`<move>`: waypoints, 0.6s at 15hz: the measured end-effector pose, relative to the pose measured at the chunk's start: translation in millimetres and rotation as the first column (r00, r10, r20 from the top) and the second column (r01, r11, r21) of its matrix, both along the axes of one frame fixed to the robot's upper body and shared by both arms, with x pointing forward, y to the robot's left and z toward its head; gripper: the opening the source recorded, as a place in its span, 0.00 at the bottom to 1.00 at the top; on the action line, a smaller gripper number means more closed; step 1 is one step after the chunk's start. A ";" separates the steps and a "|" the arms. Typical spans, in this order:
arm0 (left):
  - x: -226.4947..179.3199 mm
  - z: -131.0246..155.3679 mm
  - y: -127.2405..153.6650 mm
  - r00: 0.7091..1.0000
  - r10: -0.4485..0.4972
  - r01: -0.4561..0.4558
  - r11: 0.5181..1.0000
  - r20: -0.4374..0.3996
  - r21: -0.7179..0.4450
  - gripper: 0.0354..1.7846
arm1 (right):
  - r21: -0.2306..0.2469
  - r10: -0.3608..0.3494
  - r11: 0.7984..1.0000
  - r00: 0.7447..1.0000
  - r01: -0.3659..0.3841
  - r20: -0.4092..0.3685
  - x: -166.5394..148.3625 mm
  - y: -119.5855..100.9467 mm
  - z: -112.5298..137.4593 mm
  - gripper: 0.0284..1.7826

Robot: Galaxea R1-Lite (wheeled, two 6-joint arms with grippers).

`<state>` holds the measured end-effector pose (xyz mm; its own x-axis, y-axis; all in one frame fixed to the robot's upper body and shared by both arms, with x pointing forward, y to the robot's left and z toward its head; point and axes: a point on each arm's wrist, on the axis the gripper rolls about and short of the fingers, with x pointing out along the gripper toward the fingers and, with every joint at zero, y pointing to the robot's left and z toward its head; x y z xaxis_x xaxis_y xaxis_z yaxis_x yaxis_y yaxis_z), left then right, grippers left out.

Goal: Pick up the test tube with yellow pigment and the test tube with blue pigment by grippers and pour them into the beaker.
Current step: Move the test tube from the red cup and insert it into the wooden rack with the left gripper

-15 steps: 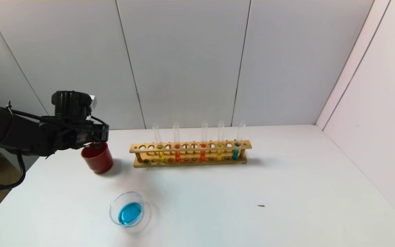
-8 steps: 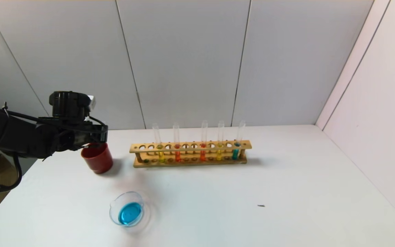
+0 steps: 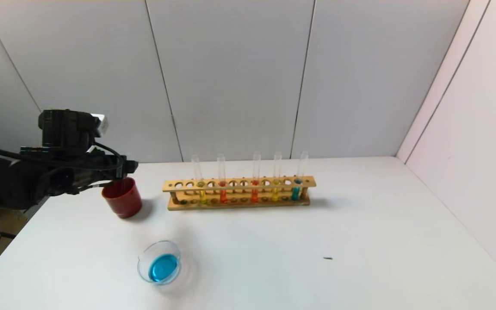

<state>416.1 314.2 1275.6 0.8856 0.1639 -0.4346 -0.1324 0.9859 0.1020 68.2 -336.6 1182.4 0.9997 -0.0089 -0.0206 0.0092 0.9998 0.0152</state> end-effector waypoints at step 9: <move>-77.0 27.0 -57.1 0.988 -0.119 0.124 0.992 0.096 -0.039 0.98 | 0.000 0.000 1.000 1.000 0.000 0.001 -0.1 0.0 0.2 0.95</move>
<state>339.1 257.1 1302.5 0.9346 0.0348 -0.3540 -0.0182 0.9986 0.0501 68.2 -336.6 1182.6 0.9998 -0.0094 -0.0198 0.0097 0.9998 0.0152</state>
